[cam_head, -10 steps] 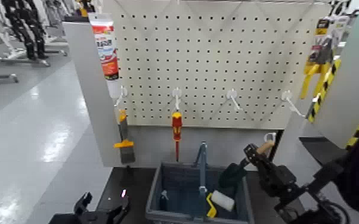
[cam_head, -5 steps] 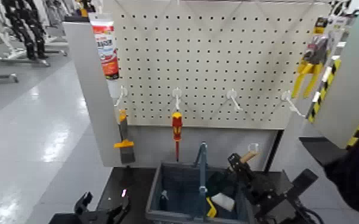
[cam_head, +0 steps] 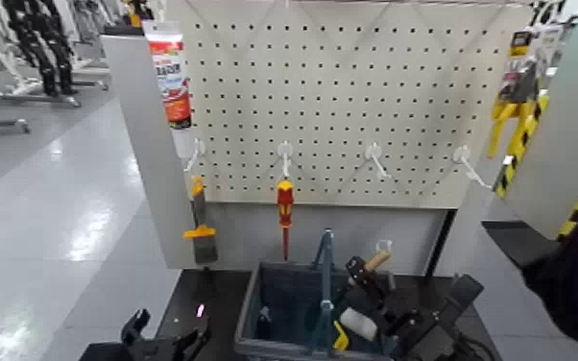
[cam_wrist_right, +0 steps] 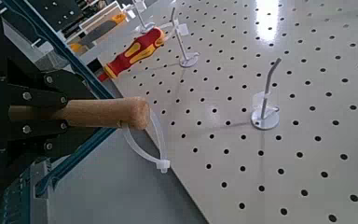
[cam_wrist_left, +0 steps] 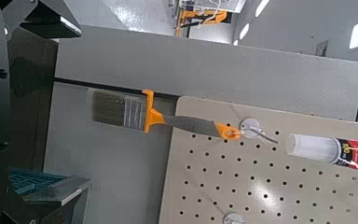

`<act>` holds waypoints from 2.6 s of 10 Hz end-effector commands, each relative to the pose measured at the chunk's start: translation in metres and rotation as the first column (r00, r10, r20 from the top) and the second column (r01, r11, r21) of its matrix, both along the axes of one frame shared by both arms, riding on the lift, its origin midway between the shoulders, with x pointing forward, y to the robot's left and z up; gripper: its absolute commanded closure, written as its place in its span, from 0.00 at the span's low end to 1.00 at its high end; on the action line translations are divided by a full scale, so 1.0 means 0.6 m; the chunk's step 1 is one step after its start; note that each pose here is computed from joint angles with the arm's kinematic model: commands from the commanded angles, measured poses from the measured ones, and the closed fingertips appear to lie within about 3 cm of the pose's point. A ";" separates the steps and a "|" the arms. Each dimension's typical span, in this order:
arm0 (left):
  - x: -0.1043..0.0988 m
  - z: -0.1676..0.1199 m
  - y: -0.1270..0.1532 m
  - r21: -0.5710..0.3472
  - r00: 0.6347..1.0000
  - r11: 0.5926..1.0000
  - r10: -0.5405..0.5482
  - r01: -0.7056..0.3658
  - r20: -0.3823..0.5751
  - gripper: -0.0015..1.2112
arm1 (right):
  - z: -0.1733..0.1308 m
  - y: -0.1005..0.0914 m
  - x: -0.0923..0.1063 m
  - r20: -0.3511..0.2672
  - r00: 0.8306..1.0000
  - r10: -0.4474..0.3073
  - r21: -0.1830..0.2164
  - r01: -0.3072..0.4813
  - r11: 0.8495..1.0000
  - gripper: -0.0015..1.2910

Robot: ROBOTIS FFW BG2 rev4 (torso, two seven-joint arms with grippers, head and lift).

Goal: Put the tool with the wooden handle into the crate.

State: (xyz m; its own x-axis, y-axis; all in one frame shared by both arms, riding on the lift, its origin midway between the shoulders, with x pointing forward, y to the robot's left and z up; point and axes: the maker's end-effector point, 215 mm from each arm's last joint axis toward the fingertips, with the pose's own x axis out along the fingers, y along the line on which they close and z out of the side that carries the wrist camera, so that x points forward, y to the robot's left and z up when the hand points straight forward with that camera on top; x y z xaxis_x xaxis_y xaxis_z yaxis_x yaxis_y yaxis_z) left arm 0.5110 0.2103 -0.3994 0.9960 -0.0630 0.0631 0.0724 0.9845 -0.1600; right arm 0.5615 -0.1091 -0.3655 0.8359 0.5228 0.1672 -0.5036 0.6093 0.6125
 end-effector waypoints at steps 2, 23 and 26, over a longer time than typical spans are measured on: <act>0.001 0.001 -0.001 0.000 1.000 1.000 -0.001 0.001 0.001 0.09 | -0.014 0.009 -0.003 -0.036 0.999 0.011 0.012 -0.011 1.000 0.87; -0.006 -0.005 0.008 -0.006 1.000 1.000 0.009 -0.009 -0.001 0.09 | -0.041 -0.195 -0.109 0.114 0.884 -0.453 -0.511 0.443 0.736 0.12; -0.008 -0.006 0.011 -0.005 1.000 1.000 0.013 -0.013 -0.001 0.09 | -0.059 -0.198 -0.137 0.113 0.882 -0.457 -0.550 0.439 0.711 0.12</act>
State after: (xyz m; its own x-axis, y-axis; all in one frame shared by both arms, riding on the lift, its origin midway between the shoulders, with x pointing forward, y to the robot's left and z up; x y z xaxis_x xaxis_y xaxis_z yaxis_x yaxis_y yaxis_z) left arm 0.5068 0.2163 -0.4028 0.9968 -0.0508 0.0625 0.0605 0.9844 -0.1654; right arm 0.4823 -0.2280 -0.3995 0.9957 0.0789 -0.0480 -0.0723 0.9894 0.1256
